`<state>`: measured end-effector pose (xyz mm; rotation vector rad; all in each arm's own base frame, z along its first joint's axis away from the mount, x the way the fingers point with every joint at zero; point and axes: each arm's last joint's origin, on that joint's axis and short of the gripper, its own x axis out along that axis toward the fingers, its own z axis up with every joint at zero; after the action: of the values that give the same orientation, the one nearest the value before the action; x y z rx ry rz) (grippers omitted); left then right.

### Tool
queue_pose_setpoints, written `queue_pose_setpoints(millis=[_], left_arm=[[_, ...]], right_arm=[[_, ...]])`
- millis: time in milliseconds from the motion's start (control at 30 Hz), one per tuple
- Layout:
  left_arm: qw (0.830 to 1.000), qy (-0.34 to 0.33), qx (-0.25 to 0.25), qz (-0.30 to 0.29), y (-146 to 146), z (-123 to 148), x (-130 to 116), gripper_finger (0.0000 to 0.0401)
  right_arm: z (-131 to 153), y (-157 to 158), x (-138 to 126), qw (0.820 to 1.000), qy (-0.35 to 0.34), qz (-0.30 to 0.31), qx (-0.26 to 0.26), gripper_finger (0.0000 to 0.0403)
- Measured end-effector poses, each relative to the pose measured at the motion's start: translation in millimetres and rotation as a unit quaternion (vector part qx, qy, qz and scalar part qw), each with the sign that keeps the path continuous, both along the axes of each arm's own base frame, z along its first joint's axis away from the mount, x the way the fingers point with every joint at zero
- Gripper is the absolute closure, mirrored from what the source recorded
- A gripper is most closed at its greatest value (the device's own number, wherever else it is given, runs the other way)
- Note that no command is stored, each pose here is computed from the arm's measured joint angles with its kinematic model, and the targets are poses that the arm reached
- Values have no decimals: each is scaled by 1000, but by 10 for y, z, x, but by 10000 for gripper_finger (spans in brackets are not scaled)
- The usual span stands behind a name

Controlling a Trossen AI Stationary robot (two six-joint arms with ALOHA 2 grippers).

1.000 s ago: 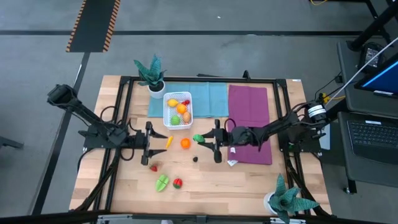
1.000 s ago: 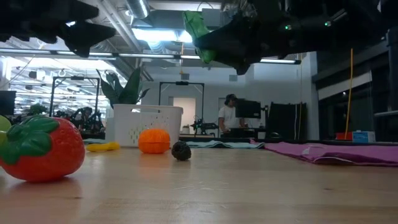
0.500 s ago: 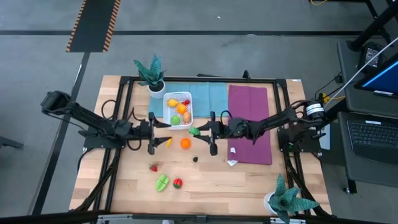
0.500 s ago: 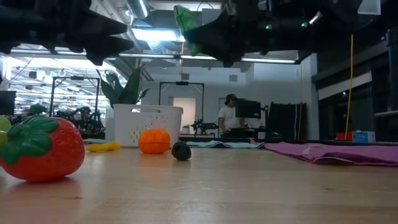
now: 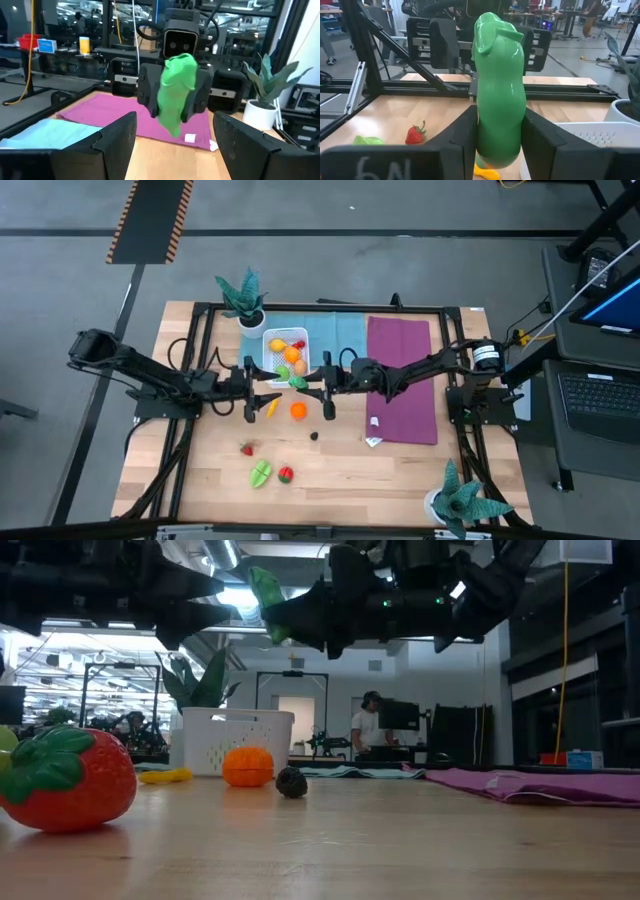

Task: Pick and placing Produce into tupperware
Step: Put the green pea into the white basket

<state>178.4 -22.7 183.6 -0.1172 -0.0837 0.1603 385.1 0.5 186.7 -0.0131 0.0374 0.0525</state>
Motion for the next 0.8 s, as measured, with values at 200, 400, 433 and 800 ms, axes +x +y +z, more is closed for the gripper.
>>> queue_pose_setpoints(millis=[200, 400, 433, 800], left_arm=[[1000, 19, 9, 7, -1, 22, 227, 147], [998, 33, 58, 2, -4, 98, 520, 147], [998, 34, 60, 4, 2, 103, 546, 147], [997, 23, 74, 9, 6, 166, 598, 148]], right_arm=[[42, 4, 26, 1000, -7, 2, -9, 280], [42, 4, 28, 1000, -6, 2, -10, 280], [41, 4, 28, 1000, -6, 2, -10, 280], [23, 10, 28, 1000, 2, 14, -14, 280]])
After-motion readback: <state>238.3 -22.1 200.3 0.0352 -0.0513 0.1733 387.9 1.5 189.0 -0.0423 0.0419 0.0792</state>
